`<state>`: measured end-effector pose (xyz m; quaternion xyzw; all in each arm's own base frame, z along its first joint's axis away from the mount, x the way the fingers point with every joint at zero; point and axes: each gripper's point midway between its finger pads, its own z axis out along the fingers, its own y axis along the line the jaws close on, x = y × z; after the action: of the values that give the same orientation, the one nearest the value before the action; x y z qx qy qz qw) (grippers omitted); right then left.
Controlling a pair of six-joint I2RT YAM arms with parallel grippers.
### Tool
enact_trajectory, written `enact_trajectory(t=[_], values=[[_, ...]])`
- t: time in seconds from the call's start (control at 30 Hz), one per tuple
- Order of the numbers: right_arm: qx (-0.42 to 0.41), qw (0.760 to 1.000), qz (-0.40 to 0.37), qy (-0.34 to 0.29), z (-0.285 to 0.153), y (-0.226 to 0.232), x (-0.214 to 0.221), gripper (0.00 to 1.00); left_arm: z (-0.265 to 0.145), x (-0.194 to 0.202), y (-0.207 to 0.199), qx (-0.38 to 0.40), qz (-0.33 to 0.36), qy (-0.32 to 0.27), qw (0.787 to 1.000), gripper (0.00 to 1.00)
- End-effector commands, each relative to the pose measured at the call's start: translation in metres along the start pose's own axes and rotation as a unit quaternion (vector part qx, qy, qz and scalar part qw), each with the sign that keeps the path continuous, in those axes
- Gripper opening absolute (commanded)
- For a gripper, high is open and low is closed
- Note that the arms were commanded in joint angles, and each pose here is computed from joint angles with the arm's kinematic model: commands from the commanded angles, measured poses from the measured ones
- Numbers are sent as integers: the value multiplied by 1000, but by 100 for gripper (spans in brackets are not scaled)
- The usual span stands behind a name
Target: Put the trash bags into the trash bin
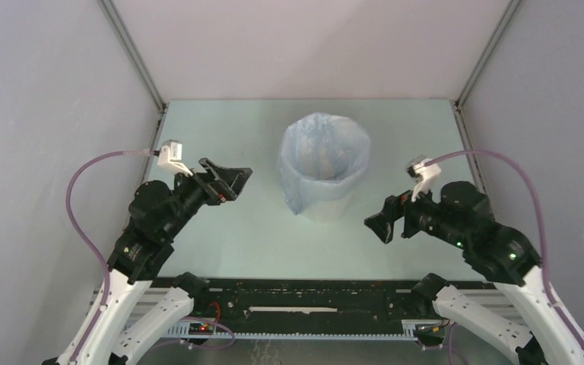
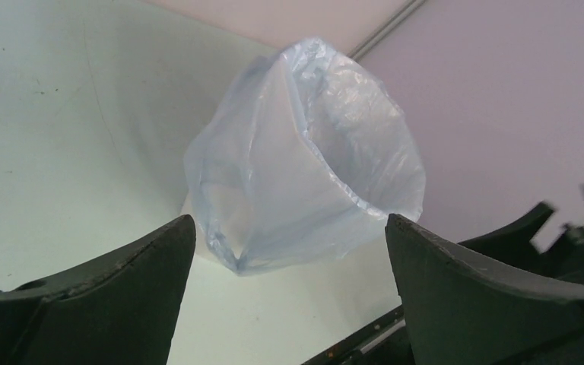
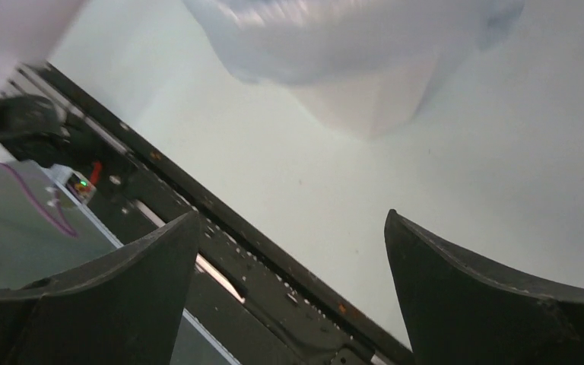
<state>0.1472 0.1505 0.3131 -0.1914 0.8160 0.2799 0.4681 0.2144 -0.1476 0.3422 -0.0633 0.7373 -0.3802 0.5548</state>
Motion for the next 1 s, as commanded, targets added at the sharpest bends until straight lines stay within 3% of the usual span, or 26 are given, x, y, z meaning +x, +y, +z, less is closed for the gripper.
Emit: enact_trajectory(t=[0.0,0.13,0.27,0.47,0.7,0.8,0.97], values=[[12,998,54,-4,35,-8,19,100,5,-28,-7,-4,-24,-51,998,100],[24,995,99,11,45,-7,19,100,-9,-55,-30,18,-35,-81,996,100],[105,987,121,-15,8,-23,-15,100,-44,-117,-64,36,-10,-158,987,100],[154,972,100,-144,-84,-26,-110,100,-79,-178,-104,28,85,-187,978,100],[132,937,88,-311,-182,-10,-194,100,-125,-212,-111,14,116,-252,961,100],[131,927,98,-336,-193,-9,-203,100,-132,-212,-103,-5,129,-258,958,100],[127,932,107,-322,-179,-9,-196,100,-133,-205,-94,-20,131,-248,960,100]])
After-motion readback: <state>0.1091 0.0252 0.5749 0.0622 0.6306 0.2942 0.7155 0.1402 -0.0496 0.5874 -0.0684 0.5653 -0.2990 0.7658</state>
